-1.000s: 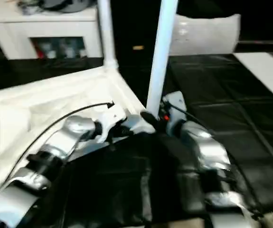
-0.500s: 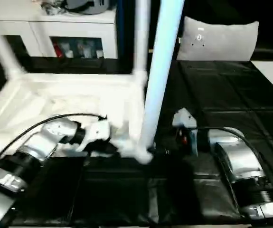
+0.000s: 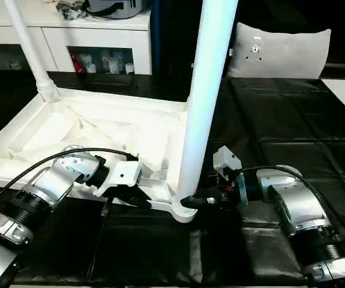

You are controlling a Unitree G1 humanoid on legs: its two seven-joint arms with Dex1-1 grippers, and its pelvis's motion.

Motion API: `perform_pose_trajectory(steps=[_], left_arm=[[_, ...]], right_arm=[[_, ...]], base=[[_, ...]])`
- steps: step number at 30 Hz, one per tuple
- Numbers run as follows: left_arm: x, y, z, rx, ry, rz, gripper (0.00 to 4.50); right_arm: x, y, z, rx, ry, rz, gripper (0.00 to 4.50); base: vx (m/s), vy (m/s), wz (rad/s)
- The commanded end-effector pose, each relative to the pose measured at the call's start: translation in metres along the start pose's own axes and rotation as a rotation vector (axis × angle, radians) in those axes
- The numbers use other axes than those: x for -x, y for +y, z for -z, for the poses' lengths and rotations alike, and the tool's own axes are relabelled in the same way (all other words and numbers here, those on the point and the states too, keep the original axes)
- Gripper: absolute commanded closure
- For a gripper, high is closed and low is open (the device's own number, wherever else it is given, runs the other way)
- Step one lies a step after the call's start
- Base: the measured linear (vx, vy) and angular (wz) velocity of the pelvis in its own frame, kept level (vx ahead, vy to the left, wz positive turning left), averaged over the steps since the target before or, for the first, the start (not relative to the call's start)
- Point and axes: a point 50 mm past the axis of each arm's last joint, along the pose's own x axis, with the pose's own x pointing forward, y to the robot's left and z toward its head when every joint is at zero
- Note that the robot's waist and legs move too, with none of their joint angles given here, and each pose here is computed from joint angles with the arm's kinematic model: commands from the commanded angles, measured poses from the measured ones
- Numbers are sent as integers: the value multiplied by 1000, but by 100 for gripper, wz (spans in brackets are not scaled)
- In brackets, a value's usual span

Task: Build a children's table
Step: Rotate leg to tighten

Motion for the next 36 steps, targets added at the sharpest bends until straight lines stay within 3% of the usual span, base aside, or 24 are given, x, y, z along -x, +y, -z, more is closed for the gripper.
perform_pose_trajectory(steps=[1,6,10,16,17,20,23,25,32,36], left_arm=[[-5,-2,-7,-24,-18,24,450],[-7,7,-7,106,-44,-115,450],[-12,25,-10,261,-63,-330,450],[-22,41,-23,422,-102,-536,450],[-22,41,-24,424,-105,-540,450],[-28,45,-31,441,-133,-580,450],[-30,46,-35,424,-132,-583,450],[-28,44,-33,387,-111,-576,450],[-17,39,-21,303,-67,-524,450],[-9,30,-12,203,-37,-405,450]], right_arm=[[-6,4,-5,-17,-56,-37,252],[-18,-4,-11,-85,-117,124,255],[-37,-32,-16,-162,-140,474,256],[-54,-55,-22,-289,-149,770,257],[-54,-55,-23,-287,-153,772,257],[-57,-59,-27,-246,-190,791,187],[-59,-58,-30,-224,-220,775,178],[-56,-56,-31,-196,-230,749,146],[-27,-50,-26,-102,-237,674,96],[0,-41,-20,-26,-159,554,54]], base=[[0,0,0],[0,0,0],[0,0,0],[0,0,0],[0,0,0],[0,0,0],[0,0,0],[0,0,0],[0,0,0],[0,0,0]])
